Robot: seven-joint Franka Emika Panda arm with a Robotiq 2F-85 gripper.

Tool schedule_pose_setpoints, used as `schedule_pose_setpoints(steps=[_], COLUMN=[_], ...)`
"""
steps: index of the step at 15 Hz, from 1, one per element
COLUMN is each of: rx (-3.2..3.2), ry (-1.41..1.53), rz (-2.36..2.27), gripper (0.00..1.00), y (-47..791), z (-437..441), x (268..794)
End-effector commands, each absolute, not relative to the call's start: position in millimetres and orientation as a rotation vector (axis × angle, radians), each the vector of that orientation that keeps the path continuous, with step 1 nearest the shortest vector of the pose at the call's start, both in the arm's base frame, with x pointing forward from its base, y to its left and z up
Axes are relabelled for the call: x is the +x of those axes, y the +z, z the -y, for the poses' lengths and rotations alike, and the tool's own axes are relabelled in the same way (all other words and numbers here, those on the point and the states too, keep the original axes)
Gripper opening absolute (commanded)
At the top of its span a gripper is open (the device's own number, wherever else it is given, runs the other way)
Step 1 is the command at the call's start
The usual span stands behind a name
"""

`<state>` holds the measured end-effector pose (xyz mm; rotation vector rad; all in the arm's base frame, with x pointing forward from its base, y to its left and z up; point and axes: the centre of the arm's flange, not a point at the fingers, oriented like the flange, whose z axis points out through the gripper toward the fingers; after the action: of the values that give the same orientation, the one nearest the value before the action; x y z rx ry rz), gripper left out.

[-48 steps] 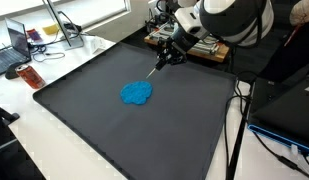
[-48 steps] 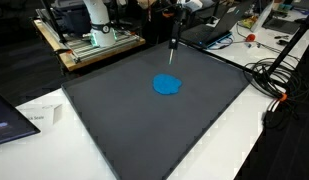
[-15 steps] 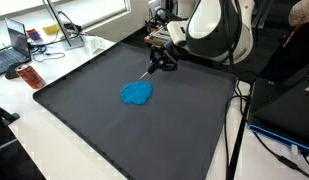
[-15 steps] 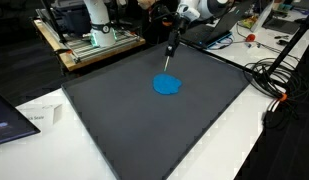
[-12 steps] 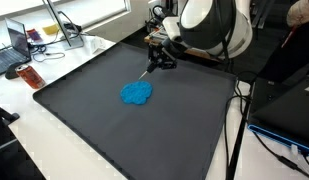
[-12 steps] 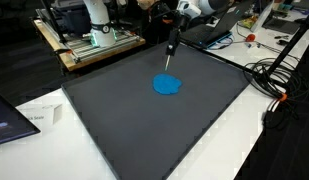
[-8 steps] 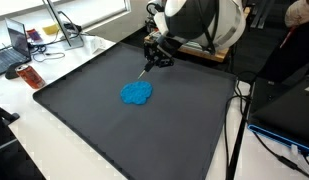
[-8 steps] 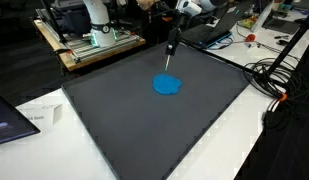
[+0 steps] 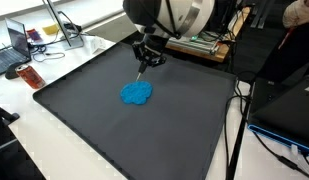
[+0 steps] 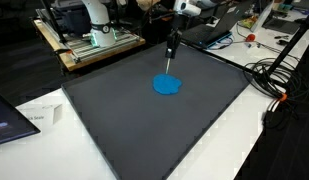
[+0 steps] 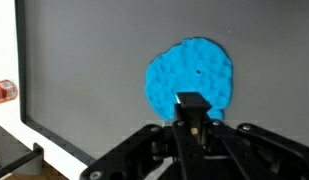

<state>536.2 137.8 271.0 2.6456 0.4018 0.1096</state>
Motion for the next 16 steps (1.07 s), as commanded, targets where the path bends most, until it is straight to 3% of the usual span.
schedule_pose_setpoints(steps=[1, 16], rx=[2.725, 3.051], ry=[0.034, 0.022], rz=[-0.398, -0.287], gripper=[0.03, 0.03], y=[300, 322], z=[-133, -69], x=[569, 580])
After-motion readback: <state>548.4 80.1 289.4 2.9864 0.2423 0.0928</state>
